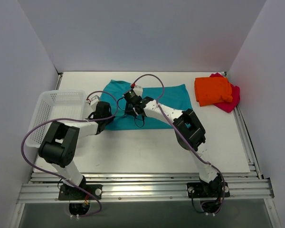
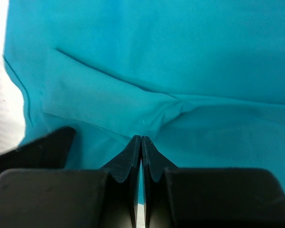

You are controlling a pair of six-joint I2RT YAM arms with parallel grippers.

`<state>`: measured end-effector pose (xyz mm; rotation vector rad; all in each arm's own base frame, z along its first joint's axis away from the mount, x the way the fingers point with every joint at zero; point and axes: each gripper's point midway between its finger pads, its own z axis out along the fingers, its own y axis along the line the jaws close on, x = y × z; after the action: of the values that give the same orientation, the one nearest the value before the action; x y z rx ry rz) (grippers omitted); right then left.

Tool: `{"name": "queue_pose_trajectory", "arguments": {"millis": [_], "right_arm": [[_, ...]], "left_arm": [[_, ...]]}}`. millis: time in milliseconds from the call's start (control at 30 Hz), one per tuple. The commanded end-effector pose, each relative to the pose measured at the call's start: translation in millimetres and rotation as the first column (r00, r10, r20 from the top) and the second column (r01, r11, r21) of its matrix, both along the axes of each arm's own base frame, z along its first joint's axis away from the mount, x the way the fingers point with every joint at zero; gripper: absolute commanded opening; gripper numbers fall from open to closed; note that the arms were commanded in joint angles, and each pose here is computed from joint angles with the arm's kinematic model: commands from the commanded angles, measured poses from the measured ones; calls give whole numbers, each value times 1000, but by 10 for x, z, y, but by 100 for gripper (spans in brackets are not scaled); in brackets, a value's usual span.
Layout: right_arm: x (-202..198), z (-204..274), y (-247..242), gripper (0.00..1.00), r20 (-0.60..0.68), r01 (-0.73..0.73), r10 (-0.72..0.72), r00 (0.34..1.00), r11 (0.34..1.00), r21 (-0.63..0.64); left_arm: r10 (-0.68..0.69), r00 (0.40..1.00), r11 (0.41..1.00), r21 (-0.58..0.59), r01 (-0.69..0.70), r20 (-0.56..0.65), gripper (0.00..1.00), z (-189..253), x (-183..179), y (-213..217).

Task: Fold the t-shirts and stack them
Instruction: Fold the flattened tshirt in 1/3 of the way

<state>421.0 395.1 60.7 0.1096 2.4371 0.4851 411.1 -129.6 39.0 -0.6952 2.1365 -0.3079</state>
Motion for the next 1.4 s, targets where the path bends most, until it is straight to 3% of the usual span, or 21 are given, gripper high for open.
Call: {"name": "queue_pose_trajectory", "arguments": {"millis": [0, 467, 667, 967, 1367], "right_arm": [[-133, 255, -89, 0, 9, 15, -15, 1000, 1000, 13], [-596, 135, 264, 0, -21, -74, 74, 997, 997, 19], [-517, 17, 303, 0, -23, -69, 69, 997, 998, 2], [-67, -240, 232, 0, -34, -23, 22, 999, 999, -26], [50, -511, 128, 0, -64, 11, -15, 998, 998, -58]], "left_arm": [[-13, 996, 999, -32, 16, 86, 2, 192, 276, -53], [-8, 999, 999, -41, 10, 32, 2, -89, 298, -46], [-8, 1000, 999, -44, 9, 28, 2, -117, 270, -40], [-21, 999, 998, -57, 24, 40, 2, -48, 187, -43], [-34, 998, 997, -66, 36, 44, 2, -52, 162, -42]]}}
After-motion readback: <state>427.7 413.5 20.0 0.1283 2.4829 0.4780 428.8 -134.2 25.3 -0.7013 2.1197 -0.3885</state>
